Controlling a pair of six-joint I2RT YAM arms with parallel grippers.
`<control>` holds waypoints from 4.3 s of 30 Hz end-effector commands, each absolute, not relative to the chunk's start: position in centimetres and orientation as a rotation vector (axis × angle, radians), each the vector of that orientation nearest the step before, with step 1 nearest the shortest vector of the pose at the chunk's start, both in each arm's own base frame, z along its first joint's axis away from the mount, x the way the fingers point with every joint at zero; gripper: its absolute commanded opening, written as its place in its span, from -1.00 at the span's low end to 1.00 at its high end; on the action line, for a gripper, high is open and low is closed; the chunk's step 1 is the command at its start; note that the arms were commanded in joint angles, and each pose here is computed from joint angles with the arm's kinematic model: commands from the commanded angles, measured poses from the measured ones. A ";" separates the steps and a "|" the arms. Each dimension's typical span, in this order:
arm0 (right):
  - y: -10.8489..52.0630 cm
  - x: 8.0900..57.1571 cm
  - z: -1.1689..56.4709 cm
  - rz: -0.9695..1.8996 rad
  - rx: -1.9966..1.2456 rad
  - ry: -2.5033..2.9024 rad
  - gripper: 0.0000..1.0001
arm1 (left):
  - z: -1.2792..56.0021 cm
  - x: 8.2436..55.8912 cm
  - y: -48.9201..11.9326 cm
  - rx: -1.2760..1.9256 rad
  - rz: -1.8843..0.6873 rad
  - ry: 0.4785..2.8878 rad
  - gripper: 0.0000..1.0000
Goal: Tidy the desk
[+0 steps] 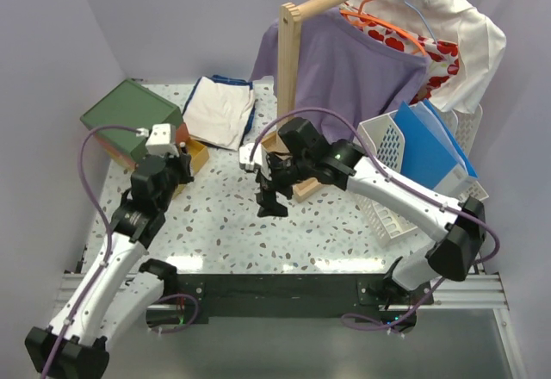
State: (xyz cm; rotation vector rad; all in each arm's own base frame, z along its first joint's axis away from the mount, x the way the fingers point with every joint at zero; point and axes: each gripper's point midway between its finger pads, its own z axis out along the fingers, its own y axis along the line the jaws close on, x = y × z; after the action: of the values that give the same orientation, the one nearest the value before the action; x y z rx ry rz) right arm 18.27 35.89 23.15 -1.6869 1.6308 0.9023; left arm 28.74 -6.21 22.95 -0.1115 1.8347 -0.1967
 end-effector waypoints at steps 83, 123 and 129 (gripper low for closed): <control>32.2 15.3 19.7 0.968 -1.906 1.482 0.97 | 8.7 40.5 0.5 0.365 0.732 2.250 0.15; 31.5 16.1 20.3 0.954 -1.875 1.488 0.97 | 5.6 40.6 1.5 0.307 0.709 2.327 -0.57; 31.4 16.2 20.4 0.957 -1.868 1.491 0.97 | 6.3 40.8 1.7 0.284 0.713 2.316 -0.36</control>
State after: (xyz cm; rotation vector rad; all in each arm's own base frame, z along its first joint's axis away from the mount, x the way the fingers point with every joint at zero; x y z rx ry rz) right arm 16.36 31.61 19.27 -1.8753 1.5475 0.9538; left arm 38.72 1.11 3.55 0.3888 2.4040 0.6857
